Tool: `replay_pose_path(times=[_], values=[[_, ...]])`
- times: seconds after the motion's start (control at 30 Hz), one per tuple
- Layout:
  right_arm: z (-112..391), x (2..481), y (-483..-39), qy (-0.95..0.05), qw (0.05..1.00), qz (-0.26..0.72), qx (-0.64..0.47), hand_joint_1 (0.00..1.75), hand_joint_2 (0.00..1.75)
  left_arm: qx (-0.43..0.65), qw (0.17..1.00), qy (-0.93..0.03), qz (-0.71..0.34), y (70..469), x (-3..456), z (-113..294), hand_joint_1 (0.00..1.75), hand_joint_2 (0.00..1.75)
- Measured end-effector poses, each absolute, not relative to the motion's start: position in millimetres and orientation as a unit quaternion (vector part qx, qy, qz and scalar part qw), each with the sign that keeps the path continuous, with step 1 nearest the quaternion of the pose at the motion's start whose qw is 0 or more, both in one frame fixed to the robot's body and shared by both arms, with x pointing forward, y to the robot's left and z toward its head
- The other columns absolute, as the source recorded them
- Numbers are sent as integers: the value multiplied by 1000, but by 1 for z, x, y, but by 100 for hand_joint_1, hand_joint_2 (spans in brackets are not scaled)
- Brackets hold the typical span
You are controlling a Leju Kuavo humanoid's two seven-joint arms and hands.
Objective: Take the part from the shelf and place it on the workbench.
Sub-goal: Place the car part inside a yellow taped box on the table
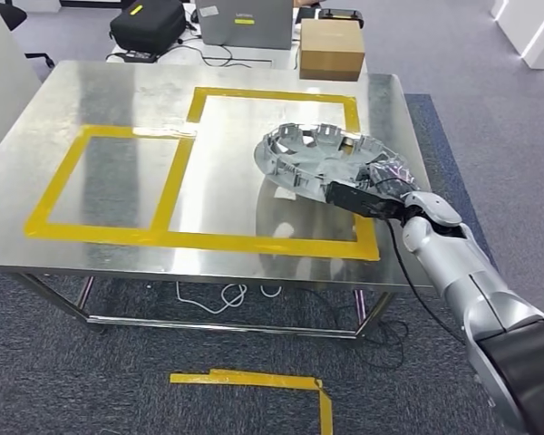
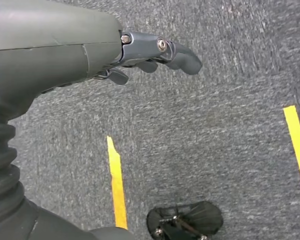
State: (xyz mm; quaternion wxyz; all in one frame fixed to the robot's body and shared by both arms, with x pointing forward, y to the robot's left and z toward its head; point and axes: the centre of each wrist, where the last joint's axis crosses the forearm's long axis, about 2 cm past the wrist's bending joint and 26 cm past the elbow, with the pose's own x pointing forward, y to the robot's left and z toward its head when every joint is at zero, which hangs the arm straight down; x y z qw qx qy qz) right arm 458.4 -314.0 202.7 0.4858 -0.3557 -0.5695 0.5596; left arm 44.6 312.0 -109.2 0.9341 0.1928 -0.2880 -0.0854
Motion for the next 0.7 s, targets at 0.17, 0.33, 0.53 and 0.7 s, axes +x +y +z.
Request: replay_pose_path(times=[0.17,0.33,0.53,0.7], values=[[194,455,-319,-552,501,567,-350,175,175,193,934,-289,-85,312,44,-109,0,175],[189,454,-330,-542,514,561,-356,175,175,185,932,-301,-80,312,45,-109,0,175],[186,452,-338,-567,505,538,-367,0,0,166,931,-321,-49,314,43,-110,0,87],[190,452,-337,-588,498,521,-367,0,0,189,928,-320,-17,317,42,-110,0,0]])
